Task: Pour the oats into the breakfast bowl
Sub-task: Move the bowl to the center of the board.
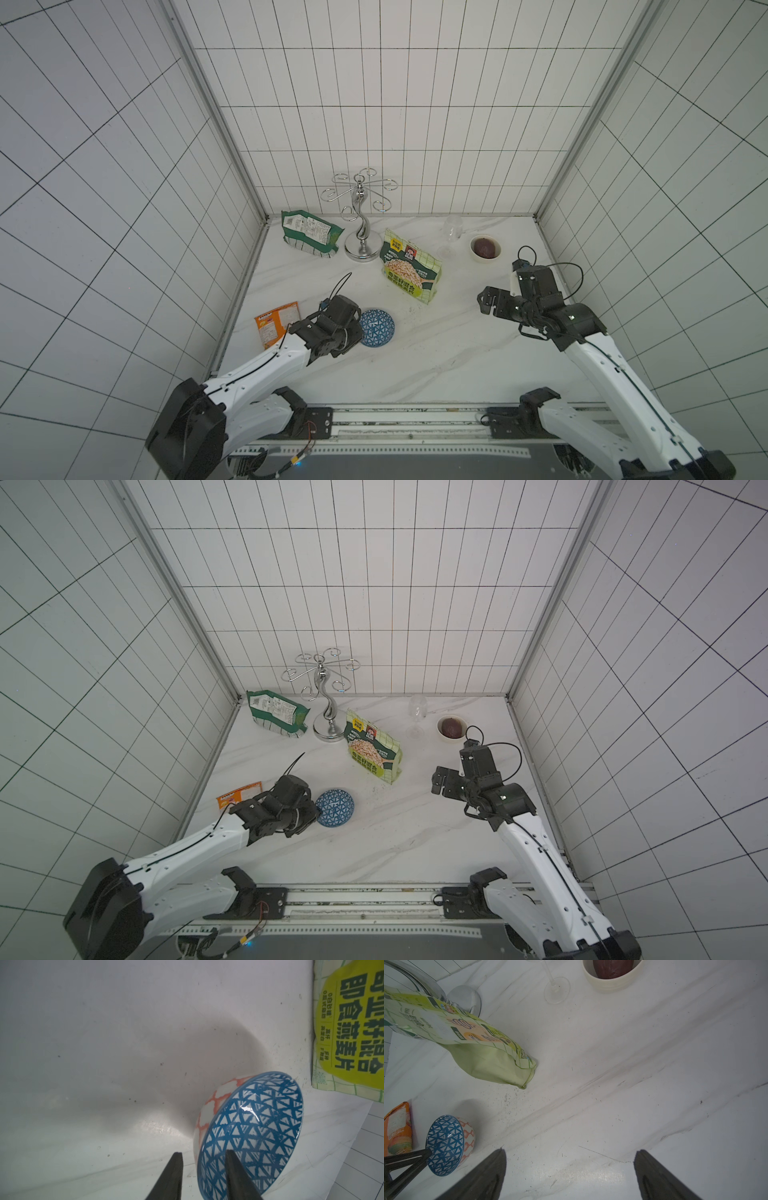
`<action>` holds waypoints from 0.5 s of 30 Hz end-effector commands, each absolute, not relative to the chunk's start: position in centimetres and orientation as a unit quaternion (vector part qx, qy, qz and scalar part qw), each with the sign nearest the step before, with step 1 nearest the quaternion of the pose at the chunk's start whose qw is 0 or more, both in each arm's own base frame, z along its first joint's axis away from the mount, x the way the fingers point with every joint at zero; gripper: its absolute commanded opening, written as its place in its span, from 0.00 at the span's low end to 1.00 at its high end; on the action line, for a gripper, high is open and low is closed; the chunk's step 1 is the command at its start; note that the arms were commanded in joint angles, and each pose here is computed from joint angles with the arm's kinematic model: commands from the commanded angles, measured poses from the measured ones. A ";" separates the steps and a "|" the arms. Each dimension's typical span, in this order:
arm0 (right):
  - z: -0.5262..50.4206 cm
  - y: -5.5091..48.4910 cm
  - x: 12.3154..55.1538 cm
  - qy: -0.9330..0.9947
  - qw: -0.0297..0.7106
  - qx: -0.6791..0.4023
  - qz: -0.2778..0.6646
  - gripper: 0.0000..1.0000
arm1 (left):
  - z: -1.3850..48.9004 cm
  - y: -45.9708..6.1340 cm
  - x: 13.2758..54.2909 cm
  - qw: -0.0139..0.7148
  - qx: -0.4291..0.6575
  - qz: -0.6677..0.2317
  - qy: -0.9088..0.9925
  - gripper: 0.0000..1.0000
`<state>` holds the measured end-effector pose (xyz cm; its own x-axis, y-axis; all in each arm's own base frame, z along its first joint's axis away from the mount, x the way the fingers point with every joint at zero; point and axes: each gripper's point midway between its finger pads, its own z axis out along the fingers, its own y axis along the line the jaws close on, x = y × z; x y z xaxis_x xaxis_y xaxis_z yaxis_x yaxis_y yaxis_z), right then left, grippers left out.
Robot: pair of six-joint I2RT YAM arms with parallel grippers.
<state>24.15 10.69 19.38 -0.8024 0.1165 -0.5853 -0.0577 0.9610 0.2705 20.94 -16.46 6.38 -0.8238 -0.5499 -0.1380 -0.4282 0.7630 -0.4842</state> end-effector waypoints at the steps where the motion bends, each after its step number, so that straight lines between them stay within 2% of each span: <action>1: 20.0 10.8 24.1 0.941 0.317 -0.001 0.121 0.99 | 7.2 -18.3 21.7 0.142 -0.250 -0.247 0.925 0.32; 10: 20.2 12.1 24.7 0.944 0.313 -0.030 0.104 0.99 | 7.8 -22.8 24.0 0.139 -0.221 -0.263 0.929 0.17; 15: 20.7 13.3 25.3 0.942 0.313 -0.060 0.100 0.99 | 8.2 -25.8 25.2 0.135 -0.194 -0.263 0.935 0.17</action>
